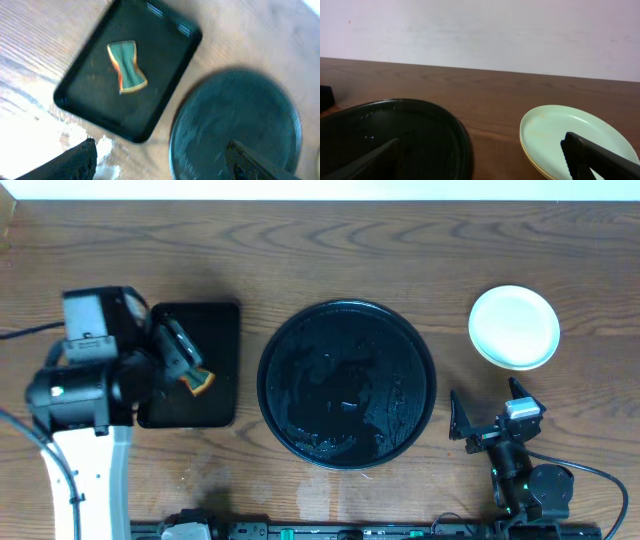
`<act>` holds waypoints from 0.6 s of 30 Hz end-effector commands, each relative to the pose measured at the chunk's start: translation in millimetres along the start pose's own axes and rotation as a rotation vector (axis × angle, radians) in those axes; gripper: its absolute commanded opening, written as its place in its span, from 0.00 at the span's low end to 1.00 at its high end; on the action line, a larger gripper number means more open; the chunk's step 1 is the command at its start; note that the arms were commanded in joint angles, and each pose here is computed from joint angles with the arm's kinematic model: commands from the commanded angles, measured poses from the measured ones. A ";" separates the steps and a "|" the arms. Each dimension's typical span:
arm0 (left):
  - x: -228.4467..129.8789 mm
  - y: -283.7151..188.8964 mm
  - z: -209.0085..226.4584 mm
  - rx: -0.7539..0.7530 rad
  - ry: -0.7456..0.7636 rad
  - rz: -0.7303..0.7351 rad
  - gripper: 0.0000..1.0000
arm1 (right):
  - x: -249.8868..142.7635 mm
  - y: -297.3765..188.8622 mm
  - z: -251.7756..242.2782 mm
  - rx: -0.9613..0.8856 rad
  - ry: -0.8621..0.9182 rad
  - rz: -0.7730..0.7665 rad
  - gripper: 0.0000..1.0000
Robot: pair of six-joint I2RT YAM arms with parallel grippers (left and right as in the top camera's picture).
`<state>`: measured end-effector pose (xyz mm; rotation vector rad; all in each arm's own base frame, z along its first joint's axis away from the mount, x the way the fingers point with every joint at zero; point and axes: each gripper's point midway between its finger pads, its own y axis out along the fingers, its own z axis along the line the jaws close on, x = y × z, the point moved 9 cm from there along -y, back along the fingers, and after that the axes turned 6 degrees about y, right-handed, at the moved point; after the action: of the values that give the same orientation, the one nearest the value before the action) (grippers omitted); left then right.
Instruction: Clean dirty plates on tray and stack at the side
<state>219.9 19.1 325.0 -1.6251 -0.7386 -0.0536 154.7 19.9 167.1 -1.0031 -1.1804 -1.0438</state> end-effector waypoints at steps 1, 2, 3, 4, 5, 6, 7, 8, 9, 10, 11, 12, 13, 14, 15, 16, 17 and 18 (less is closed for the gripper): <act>-20.2 26.1 -6.4 -0.006 0.206 0.061 0.82 | -0.8 -0.3 -2.4 -0.021 -0.011 -0.002 0.99; -23.7 32.9 -7.7 -0.016 0.243 0.052 0.82 | -0.8 -0.3 -2.4 -0.021 -0.011 -0.002 0.99; -27.6 41.2 -9.1 -0.029 0.280 0.034 0.82 | -0.8 -0.3 -2.5 -0.021 -0.011 -0.002 0.99; -31.2 48.8 -9.9 -0.040 0.305 0.015 0.82 | -0.8 -0.3 -2.5 -0.021 -0.011 -0.002 0.99; -34.8 57.0 -10.1 -0.050 0.320 -0.006 0.82 | -0.8 -0.3 -2.4 -0.021 -0.011 -0.002 0.99; -38.8 65.6 -9.6 -0.060 0.325 -0.029 0.82 | -0.8 -0.3 -2.4 -0.021 -0.011 -0.002 0.99; -43.7 75.4 -8.2 -0.071 0.328 -0.057 0.82 | -0.8 -0.3 -2.4 -0.021 -0.011 -0.002 0.99; -48.5 83.3 -7.0 -0.086 0.331 -0.078 0.82 | -0.8 -0.3 -2.4 -0.021 -0.011 -0.002 0.99; -54.0 91.5 -5.8 -0.107 0.333 -0.102 0.82 | -0.8 -0.3 -2.4 -0.021 -0.011 -0.002 0.99; -59.8 99.8 -4.3 -0.130 0.335 -0.129 0.82 | -0.8 -0.3 -2.5 -0.021 -0.011 -0.002 0.99; -65.3 107.0 -2.5 -0.148 0.337 -0.151 0.82 | -0.8 -0.3 -2.5 -0.021 -0.011 -0.002 0.99; -70.9 114.8 -0.5 -0.164 0.335 -0.178 0.82 | -0.8 -0.3 -2.5 -0.021 -0.011 -0.002 0.99; -75.5 120.6 0.8 -0.181 0.337 -0.199 0.82 | -0.9 -0.3 -2.5 -0.021 -0.010 -0.002 0.99; -80.2 126.2 2.7 -0.192 0.338 -0.219 0.82 | -0.9 -0.3 -2.5 -0.021 -0.010 -0.002 0.99; -84.1 130.6 4.6 -0.199 0.338 -0.240 0.82 | -0.9 -0.3 -2.5 -0.021 -0.010 -0.002 0.99; -88.1 134.2 6.6 -0.205 0.331 -0.259 0.82 | -0.9 -0.3 -2.5 -0.021 -0.010 -0.002 0.99; -91.7 137.4 8.4 -0.212 0.332 -0.281 0.82 | -0.9 -0.3 -2.5 -0.021 -0.010 -0.002 0.99; -94.8 139.5 9.8 -0.218 0.333 -0.299 0.82 | -0.9 -0.3 -2.5 -0.021 -0.010 -0.002 0.99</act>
<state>215.8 -11.6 167.4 -1.6353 -0.7164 -0.5824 154.8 19.6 167.0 -1.0060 -1.1792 -1.0460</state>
